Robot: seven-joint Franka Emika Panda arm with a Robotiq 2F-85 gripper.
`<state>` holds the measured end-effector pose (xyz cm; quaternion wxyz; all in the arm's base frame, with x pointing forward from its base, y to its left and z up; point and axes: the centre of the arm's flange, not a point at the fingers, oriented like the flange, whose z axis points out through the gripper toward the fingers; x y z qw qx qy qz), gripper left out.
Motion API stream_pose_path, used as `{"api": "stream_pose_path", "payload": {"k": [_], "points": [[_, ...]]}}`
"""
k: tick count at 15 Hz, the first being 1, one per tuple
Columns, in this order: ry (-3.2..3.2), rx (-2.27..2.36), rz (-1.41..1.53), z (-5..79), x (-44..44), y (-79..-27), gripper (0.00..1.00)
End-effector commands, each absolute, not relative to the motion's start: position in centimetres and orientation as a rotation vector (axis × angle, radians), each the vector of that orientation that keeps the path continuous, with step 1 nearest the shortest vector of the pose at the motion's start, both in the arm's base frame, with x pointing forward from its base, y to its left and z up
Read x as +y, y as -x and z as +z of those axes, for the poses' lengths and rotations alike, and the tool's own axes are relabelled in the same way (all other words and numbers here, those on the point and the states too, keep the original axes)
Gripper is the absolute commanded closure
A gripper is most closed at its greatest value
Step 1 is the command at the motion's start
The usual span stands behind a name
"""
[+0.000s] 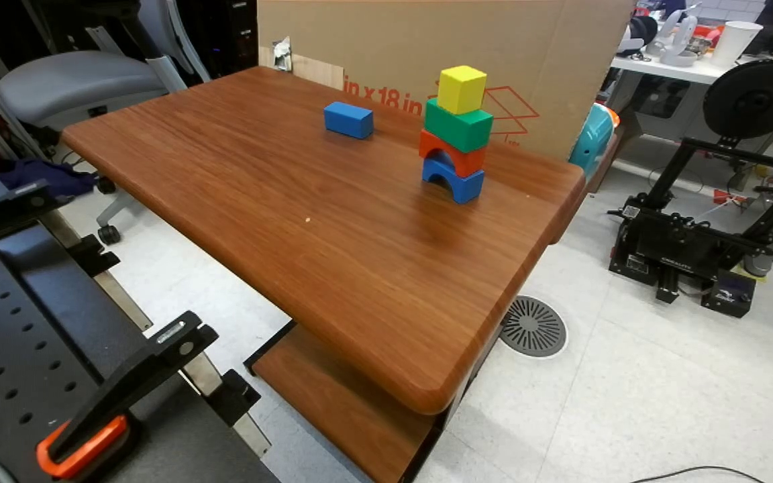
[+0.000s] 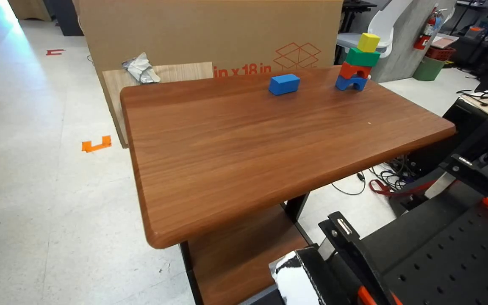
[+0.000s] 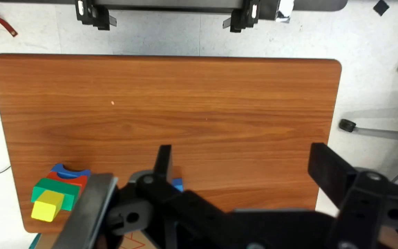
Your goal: Put the blue block on top of the stacked blocks
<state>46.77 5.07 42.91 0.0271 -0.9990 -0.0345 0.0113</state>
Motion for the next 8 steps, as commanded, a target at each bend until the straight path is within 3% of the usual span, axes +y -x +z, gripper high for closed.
{"api": "stream_pose_path", "payload": {"k": [1, 8], "points": [[3.108, -0.061, -0.005, 40.1, 5.8, -52.6, 0.00], [3.156, -0.069, -0.028, 34.8, 4.1, -57.9, 0.00]]}}
